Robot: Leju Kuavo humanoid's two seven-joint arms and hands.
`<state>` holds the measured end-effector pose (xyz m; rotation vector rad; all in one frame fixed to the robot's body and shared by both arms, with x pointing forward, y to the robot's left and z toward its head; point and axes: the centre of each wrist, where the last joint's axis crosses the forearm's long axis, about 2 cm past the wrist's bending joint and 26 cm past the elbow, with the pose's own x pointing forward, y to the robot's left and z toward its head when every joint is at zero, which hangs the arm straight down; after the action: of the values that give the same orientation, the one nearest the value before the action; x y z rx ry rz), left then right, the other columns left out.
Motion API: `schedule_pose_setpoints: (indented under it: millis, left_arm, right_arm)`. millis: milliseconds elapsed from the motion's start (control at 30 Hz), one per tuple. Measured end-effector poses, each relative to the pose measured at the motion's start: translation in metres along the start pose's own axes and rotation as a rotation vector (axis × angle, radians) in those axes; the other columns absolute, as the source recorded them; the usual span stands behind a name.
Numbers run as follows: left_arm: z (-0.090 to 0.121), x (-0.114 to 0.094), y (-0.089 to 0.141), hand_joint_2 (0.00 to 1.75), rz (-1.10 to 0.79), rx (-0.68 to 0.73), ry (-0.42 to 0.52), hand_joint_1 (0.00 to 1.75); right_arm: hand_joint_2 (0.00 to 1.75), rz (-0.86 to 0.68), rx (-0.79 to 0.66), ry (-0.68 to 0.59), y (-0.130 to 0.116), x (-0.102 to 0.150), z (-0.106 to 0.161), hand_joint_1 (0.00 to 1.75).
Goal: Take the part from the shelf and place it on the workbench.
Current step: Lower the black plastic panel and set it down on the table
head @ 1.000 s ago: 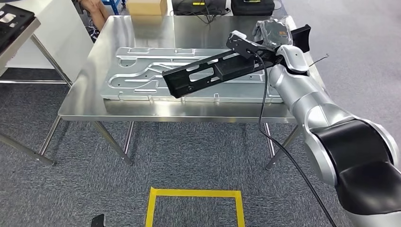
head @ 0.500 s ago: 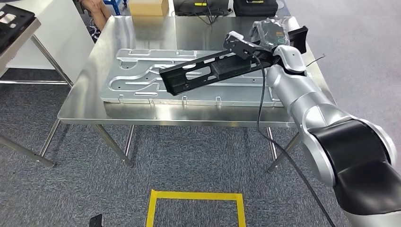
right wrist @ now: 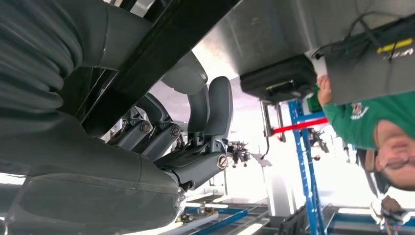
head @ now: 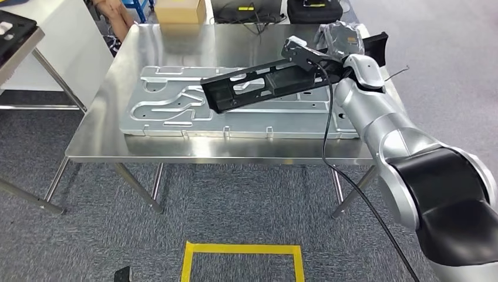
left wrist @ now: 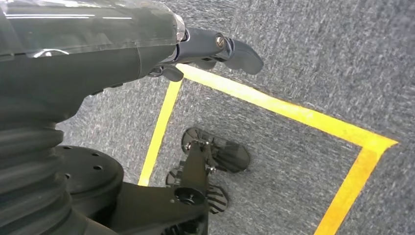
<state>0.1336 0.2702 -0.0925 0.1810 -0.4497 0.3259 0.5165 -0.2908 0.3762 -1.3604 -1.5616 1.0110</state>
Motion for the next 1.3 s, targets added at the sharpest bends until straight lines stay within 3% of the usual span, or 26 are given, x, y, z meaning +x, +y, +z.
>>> schedule_pose_setpoints:
  millis: [1300]
  left_arm:
    - [0.005, -0.014, -0.007, 1.75, 0.03, -0.047, -0.022, 0.0]
  right_arm:
    - [1.75, 0.012, 0.026, 0.042, 0.006, -0.018, 0.005, 1.75]
